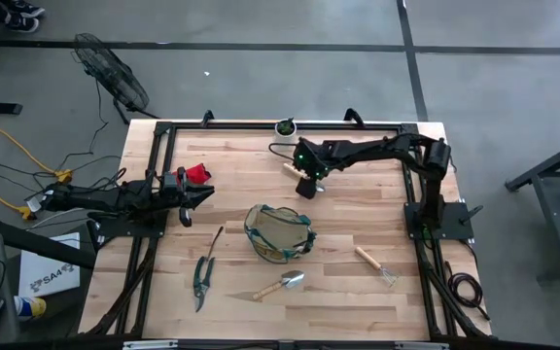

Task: Pick & Place Garden tools in Gardening bag
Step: Put the brown trowel into the gardening bag

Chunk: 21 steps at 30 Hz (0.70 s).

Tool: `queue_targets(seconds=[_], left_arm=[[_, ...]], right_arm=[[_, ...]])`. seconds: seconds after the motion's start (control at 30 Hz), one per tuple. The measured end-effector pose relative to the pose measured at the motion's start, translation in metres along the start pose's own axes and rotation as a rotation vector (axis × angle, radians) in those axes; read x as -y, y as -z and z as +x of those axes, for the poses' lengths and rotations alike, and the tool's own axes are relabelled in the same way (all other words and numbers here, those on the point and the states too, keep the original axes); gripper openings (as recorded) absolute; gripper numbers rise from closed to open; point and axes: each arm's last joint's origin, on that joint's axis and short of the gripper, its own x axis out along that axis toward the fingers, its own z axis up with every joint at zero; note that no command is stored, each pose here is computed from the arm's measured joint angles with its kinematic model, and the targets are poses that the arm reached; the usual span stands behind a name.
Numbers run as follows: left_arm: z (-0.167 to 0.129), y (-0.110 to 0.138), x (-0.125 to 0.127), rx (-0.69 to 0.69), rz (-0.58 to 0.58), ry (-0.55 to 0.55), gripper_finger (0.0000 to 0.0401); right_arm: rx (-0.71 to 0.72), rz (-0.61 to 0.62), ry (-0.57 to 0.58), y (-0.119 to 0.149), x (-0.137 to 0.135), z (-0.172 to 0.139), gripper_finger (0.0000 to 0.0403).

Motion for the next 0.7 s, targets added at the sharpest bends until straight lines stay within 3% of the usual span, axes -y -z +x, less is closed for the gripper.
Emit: queue_targets(seconds=[0.17, 0.7], left_arm=[[0.000, 0.000, 0.000, 0.000, 0.000, -0.001, 0.0045], [0.000, 0.000, 0.000, 0.000, 0.000, -0.001, 0.0045]], right_arm=[[0.015, -0.006, 0.021, -0.001, -0.001, 0.000, 0.0249], [-0.029, -0.016, 0.008, 0.004, -0.009, 0.016, 0.0149]])
